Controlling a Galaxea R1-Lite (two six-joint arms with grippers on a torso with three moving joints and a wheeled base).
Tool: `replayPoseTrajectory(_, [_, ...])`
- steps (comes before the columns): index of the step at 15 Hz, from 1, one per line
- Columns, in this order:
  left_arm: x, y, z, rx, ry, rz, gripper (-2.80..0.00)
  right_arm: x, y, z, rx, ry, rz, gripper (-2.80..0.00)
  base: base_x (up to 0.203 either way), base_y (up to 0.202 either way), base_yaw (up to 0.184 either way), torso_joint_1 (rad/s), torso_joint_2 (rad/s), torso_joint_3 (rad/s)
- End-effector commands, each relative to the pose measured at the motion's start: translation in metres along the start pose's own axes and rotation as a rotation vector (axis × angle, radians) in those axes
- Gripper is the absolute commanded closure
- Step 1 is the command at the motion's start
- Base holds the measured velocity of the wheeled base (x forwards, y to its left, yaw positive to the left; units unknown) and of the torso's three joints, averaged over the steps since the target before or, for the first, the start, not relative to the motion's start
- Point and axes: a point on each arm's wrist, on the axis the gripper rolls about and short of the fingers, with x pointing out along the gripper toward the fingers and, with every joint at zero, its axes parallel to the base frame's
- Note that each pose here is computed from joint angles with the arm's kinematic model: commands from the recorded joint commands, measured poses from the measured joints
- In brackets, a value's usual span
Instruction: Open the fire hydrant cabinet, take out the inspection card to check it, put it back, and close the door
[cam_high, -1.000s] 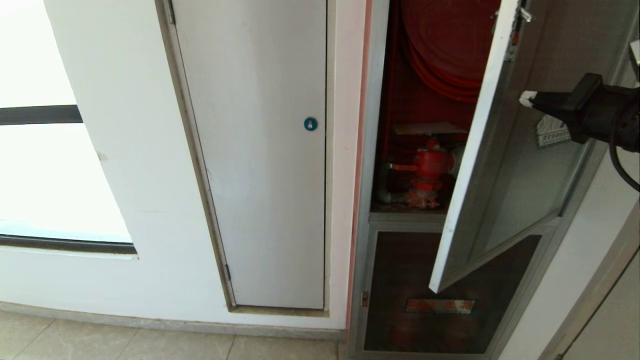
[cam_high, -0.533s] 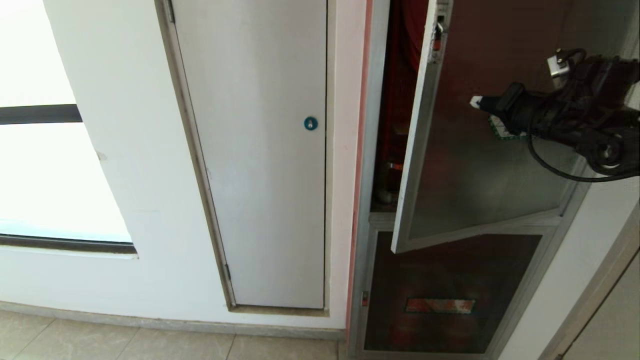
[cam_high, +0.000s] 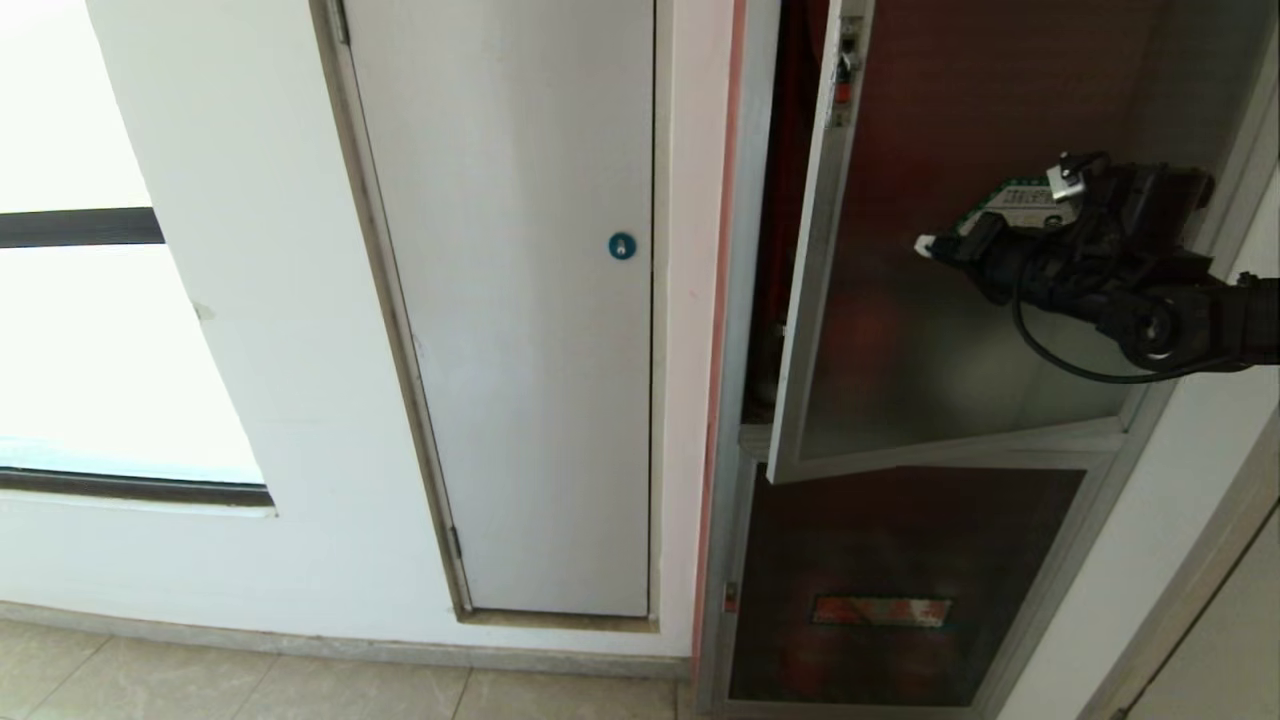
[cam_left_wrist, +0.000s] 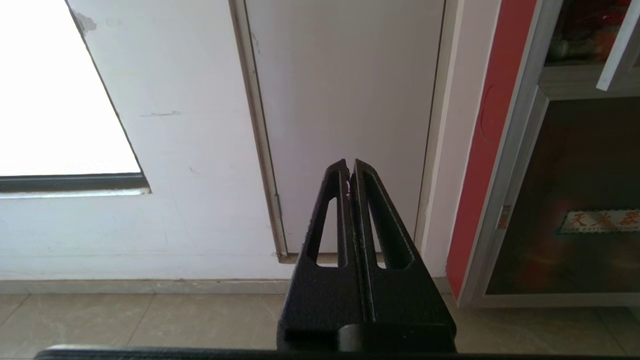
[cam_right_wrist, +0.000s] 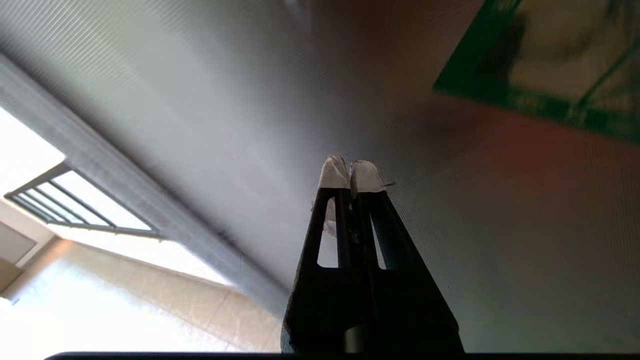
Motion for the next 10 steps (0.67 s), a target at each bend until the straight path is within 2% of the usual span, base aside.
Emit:
replayPoseTrajectory(1, [0.002, 0.000, -0.008, 0.000, 0.028, -0.001, 0.00, -0.042, 0.039, 0.012, -0.026, -0.019, 0.023, 0.00, 0.000, 0.000, 0.000, 0.000, 0.00, 0.000])
replayPoseTrajectory(5, [0.002, 0.000, -0.008, 0.000, 0.028, -0.001, 0.00, -0.143, 0.112, 0.006, -0.107, -0.046, 0.078, 0.00, 0.000, 0.000, 0.000, 0.000, 0.00, 0.000])
replayPoseTrajectory(10, [0.002, 0.000, -0.008, 0.000, 0.028, -0.001, 0.00, -0.283, 0.168, -0.040, -0.250, -0.150, 0.128, 0.00, 0.000, 0.000, 0.000, 0.000, 0.00, 0.000])
